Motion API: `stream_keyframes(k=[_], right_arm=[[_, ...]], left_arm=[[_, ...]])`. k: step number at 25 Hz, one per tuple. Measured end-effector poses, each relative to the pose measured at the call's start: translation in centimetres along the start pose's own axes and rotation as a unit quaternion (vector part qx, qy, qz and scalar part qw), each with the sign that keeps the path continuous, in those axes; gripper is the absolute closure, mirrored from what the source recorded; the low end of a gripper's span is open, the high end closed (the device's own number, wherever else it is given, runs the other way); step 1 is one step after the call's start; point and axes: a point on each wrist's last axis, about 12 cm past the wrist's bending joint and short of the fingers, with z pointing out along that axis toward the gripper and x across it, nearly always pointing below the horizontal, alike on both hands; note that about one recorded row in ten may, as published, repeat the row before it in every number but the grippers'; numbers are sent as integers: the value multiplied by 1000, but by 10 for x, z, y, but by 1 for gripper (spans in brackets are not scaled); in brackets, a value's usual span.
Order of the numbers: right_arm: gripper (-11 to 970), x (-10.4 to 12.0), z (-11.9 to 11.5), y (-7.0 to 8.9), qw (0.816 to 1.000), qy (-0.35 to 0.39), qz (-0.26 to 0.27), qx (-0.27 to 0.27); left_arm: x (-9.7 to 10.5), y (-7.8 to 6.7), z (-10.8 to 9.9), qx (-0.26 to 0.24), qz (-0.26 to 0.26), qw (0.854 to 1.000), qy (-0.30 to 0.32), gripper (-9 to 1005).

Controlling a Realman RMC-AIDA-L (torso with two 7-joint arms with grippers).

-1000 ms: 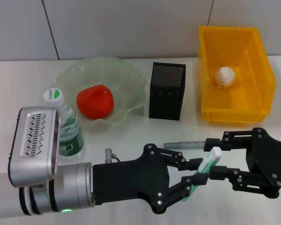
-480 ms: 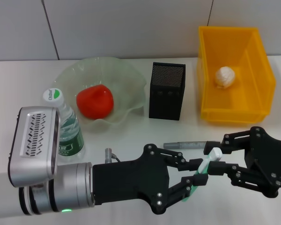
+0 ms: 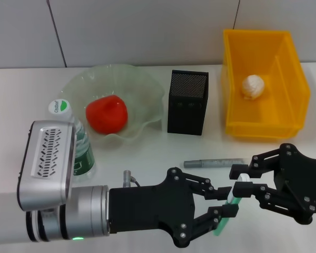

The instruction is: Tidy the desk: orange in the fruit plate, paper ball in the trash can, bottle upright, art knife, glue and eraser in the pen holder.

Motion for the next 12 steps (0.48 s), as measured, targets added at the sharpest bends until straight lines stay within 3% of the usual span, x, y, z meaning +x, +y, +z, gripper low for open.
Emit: stream_keyframes(k=[3,12], right_arm=[[776,-1,0,1,1000,1,-3,-6],[776,-1,-2,4,1000,-3,-11,-9]], left_arm=[[2,0,0,-1,-2,1000,6,806],[1,1,-3,-5,-2,1000,4,589]])
